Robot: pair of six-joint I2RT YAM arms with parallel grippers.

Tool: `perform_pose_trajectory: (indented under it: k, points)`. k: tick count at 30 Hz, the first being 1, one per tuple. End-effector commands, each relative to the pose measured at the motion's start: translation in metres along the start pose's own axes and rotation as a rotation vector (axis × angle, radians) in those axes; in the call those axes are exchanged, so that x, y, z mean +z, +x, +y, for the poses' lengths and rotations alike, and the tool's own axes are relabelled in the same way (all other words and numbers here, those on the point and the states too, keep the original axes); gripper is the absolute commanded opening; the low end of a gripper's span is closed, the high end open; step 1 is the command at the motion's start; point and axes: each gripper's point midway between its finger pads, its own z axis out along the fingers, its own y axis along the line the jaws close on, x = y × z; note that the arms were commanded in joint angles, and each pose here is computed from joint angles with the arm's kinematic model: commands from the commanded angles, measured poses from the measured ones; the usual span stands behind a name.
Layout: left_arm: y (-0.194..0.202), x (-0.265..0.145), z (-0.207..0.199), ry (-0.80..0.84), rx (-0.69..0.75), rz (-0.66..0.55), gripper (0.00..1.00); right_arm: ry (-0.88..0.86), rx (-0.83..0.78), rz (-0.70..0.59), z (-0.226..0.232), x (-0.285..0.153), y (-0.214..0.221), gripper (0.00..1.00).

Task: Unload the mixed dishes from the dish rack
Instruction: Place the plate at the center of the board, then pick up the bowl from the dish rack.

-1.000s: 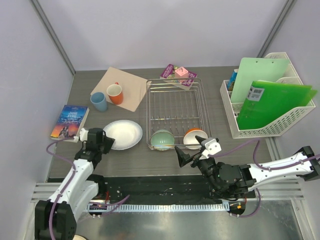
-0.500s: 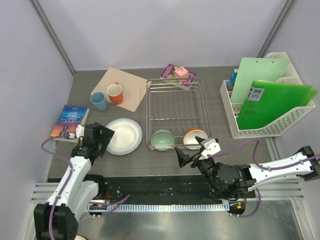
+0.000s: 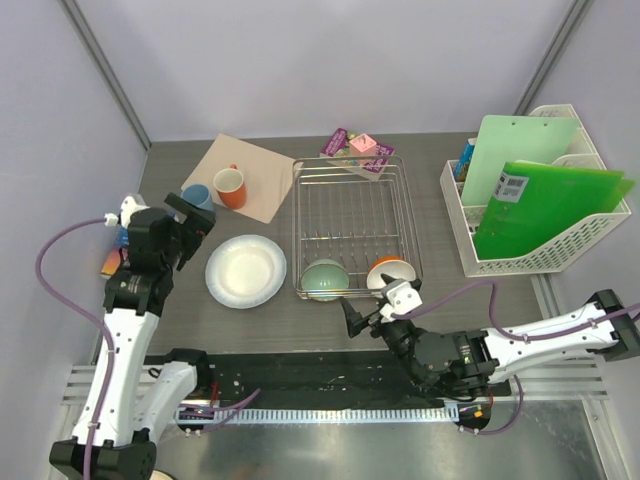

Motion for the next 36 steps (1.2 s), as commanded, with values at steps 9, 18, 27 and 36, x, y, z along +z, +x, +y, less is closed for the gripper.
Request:
perform_pose_trajectory:
  k: [9, 18, 27, 36]
  points:
    - [0.056, 0.000, -0.055, 0.177, 0.430, 0.247, 1.00, 0.160, -0.051, 0.311, -0.063, 0.099, -0.008, 0.98]
    - [0.054, -0.007, -0.071, 0.258, 0.456, 0.234, 1.00, -0.091, -0.252, 0.383, -0.027, 0.117, 0.021, 0.91]
    - [0.072, -0.006, -0.063, 0.295, 0.459, 0.284, 1.00, -0.194, -0.224, 0.429, -0.002, 0.121, 0.061, 0.77]
    - [0.083, 0.000, -0.051, 0.277, 0.466, 0.314, 1.00, -0.222, -0.172, 0.475, 0.014, 0.126, 0.099, 0.71]
